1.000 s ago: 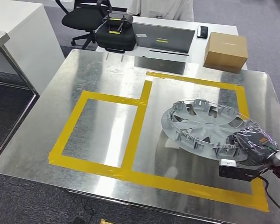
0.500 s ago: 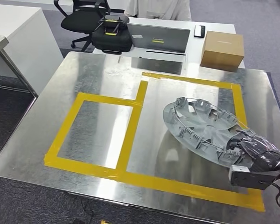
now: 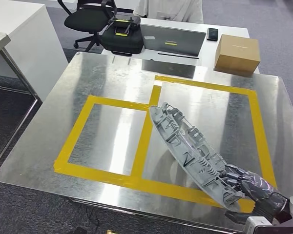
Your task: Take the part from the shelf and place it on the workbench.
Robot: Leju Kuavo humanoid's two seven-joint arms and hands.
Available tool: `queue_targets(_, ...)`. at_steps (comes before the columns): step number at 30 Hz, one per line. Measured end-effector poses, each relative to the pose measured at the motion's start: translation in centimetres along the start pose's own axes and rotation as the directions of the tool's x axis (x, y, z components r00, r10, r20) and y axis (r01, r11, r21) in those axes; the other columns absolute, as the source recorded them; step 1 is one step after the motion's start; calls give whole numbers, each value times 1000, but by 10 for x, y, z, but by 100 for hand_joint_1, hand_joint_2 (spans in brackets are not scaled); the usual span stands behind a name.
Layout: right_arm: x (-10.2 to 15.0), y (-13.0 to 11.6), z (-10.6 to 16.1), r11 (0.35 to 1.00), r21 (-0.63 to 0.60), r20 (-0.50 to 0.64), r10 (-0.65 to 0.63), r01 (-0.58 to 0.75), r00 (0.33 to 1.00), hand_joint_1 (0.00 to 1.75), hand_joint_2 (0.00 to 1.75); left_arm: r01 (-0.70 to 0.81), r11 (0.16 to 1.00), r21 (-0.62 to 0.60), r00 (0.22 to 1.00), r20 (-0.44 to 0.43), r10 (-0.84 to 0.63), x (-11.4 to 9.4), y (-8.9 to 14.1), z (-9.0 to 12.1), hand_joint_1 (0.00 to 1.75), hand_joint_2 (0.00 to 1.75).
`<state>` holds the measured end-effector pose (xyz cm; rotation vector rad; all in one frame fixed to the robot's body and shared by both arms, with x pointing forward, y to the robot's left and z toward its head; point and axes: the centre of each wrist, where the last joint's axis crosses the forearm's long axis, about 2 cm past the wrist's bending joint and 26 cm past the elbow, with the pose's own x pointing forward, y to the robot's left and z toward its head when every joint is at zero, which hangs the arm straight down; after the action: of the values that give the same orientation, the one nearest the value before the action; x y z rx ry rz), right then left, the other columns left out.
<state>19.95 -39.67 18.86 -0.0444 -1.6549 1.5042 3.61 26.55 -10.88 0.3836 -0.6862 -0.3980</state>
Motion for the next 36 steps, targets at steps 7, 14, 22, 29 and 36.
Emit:
queue_targets(7,11,15,0,999,-36,-16,39,-40,999,0,0,2,1000,9,1000,-2,-2,0,1,0,0,0)
queue_targets(14,19,32,2,985,-76,-103,147,-155,984,0,0,3,1000,10,1000,-14,-2,-2,0,1,0,0)
queue_targets(22,27,46,-6,931,-89,-222,328,-355,918,0,0,2,1000,10,1000,-24,-2,-1,-1,2,0,0)
queue_targets(29,29,57,-13,904,-97,-271,379,-416,885,0,0,1,1000,5,1000,-28,-1,-1,-4,3,0,0)
queue_targets(36,28,74,-30,845,-90,-346,470,-528,812,0,0,2,1000,1,1000,-24,-2,1,-4,3,0,0)
